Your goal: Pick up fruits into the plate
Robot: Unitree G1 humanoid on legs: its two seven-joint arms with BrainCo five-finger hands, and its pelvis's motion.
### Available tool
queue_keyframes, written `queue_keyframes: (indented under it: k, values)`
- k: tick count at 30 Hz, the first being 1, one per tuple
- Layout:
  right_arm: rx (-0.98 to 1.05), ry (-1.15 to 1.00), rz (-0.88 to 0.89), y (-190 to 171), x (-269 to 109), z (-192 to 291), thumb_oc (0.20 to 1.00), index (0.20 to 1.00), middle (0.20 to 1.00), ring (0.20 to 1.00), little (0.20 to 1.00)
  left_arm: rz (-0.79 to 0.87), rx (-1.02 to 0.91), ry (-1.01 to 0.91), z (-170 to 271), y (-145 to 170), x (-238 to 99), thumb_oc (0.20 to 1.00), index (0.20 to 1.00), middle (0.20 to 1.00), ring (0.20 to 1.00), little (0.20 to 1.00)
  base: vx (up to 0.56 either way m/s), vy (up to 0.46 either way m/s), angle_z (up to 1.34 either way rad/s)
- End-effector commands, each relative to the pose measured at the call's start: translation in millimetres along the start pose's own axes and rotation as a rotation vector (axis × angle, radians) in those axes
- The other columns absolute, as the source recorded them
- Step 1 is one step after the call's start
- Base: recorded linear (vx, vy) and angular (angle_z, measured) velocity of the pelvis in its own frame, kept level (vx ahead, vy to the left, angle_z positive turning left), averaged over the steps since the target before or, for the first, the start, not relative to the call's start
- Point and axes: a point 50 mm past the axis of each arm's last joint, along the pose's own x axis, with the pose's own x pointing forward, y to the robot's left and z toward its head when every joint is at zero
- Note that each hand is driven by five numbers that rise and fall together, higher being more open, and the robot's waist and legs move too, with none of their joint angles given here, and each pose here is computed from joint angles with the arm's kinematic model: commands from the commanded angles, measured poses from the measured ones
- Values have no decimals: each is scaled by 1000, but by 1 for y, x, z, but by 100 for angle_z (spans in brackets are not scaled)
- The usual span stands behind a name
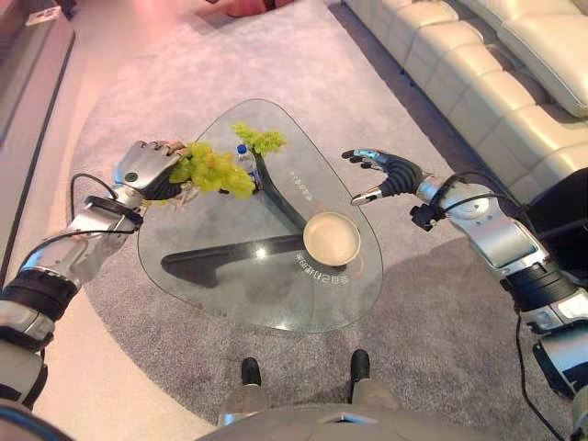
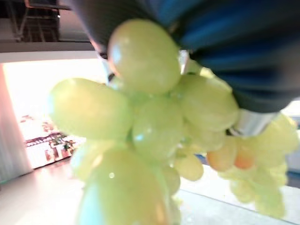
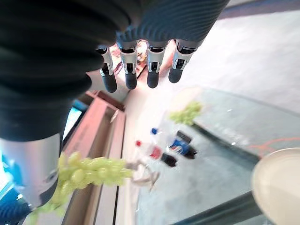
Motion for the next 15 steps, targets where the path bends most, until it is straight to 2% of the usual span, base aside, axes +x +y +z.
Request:
queue_keyframes:
  k: [1,8,15]
  values:
    - [64,-119,81,15,17,36,1000,1000,1000,1000,1000,95,102,-36,-6,40,21,200,200,200,200,200,9,-33,2]
    - [119,-164,77,33,33,59,1000,1000,1000,1000,1000,93,122,-96,14,53,38,200,200,200,200,200,0,0,0]
    - [296,-191,112,59,46,75,1000,1000,1000,1000,1000,111,172,-178,42,65,52,200,200,200,200,200,0,0,0]
